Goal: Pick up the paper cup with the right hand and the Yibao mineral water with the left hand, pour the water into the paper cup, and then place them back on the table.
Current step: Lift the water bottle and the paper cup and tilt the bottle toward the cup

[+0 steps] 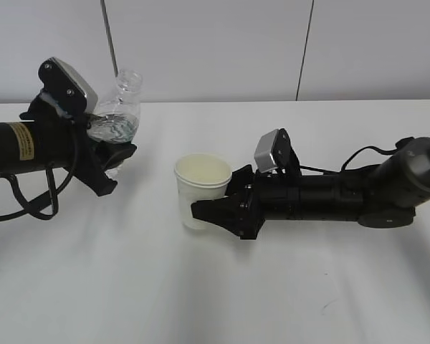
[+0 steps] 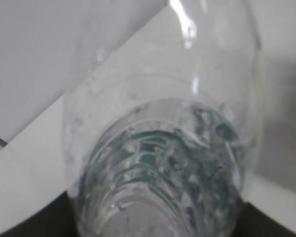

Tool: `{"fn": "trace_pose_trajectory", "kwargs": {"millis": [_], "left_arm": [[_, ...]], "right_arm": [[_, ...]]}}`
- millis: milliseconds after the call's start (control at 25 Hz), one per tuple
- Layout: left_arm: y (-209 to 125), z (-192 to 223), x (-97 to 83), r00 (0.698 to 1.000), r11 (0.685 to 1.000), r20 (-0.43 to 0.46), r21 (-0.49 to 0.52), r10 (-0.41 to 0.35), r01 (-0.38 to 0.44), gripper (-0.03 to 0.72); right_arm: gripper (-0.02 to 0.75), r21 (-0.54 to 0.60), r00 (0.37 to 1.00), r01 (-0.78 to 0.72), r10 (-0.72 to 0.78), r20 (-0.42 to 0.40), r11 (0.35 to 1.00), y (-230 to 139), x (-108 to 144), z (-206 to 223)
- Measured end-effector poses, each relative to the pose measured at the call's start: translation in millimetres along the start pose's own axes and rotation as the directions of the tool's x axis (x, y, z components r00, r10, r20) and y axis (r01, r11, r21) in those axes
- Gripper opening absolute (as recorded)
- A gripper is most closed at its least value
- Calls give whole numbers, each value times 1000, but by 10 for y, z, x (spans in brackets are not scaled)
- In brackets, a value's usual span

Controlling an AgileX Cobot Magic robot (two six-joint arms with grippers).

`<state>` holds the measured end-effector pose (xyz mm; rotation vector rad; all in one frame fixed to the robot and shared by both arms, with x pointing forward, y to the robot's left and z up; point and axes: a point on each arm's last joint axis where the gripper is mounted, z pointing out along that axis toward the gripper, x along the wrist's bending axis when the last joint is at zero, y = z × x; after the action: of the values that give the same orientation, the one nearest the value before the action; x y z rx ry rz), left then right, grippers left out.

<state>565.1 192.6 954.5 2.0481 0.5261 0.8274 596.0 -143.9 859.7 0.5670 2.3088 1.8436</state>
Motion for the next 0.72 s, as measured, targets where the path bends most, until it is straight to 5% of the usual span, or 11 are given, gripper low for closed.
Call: {"fn": "trace_pose_trajectory", "kwargs": {"millis": [720], "left_arm": [[221,-295,42,983,974,-48,156,175,-166,354]], "right_arm": [[521,33,999,-16,17,-51,999,181,-34,184]]}}
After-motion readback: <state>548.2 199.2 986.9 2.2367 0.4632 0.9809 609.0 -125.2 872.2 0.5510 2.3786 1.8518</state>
